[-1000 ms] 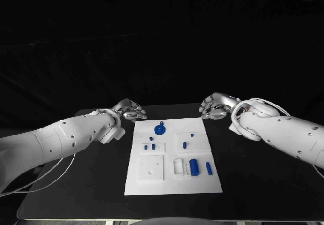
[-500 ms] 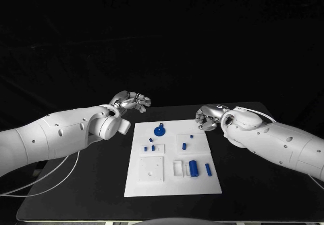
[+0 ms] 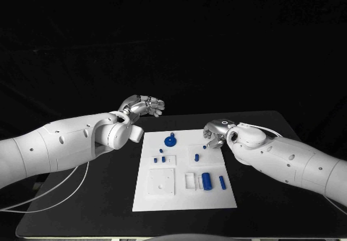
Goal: Assemble the parts on the task board
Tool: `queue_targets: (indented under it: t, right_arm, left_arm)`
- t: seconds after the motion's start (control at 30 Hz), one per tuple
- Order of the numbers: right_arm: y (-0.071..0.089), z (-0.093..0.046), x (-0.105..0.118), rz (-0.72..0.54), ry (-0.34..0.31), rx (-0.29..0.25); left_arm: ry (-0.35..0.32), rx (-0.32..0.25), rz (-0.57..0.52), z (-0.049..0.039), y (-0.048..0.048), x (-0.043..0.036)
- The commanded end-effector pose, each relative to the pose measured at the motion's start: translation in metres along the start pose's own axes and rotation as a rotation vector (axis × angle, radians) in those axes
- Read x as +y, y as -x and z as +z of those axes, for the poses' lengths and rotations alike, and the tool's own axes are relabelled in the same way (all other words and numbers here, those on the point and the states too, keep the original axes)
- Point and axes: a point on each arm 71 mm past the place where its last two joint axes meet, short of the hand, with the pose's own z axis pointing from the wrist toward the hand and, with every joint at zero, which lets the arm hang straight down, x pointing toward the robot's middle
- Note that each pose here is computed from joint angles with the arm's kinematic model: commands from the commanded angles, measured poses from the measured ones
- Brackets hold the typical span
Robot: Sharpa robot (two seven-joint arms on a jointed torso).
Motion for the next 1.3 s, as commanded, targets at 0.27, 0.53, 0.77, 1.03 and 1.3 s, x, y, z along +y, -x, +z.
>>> queue_targets:
  t: [0.27, 0.53, 0.77, 1.03, 1.3]
  right_arm:
    - [-0.022, 0.004, 0.005, -0.068, -0.016, 0.044]
    - [-0.030, 0.008, 0.011, -0.063, -0.007, 0.037]
    - [-0.032, 0.011, 0.013, -0.060, -0.005, 0.034]
    - [-0.039, 0.013, 0.016, -0.057, -0.002, 0.048]
    - [-0.046, 0.015, 0.021, -0.061, 0.011, 0.057]
  left_arm:
    - [-0.034, 0.003, -0.062, 0.0011, -0.0055, -0.0056]
    - [-0.034, 0.011, -0.068, 0.0012, -0.0087, -0.0062]
    - [-0.033, 0.016, -0.069, 0.0019, -0.0099, -0.0062]
    - [-0.031, 0.018, -0.069, 0.0026, -0.0106, -0.0061]
    - [-0.029, 0.023, -0.071, 0.0033, -0.0125, -0.0060]
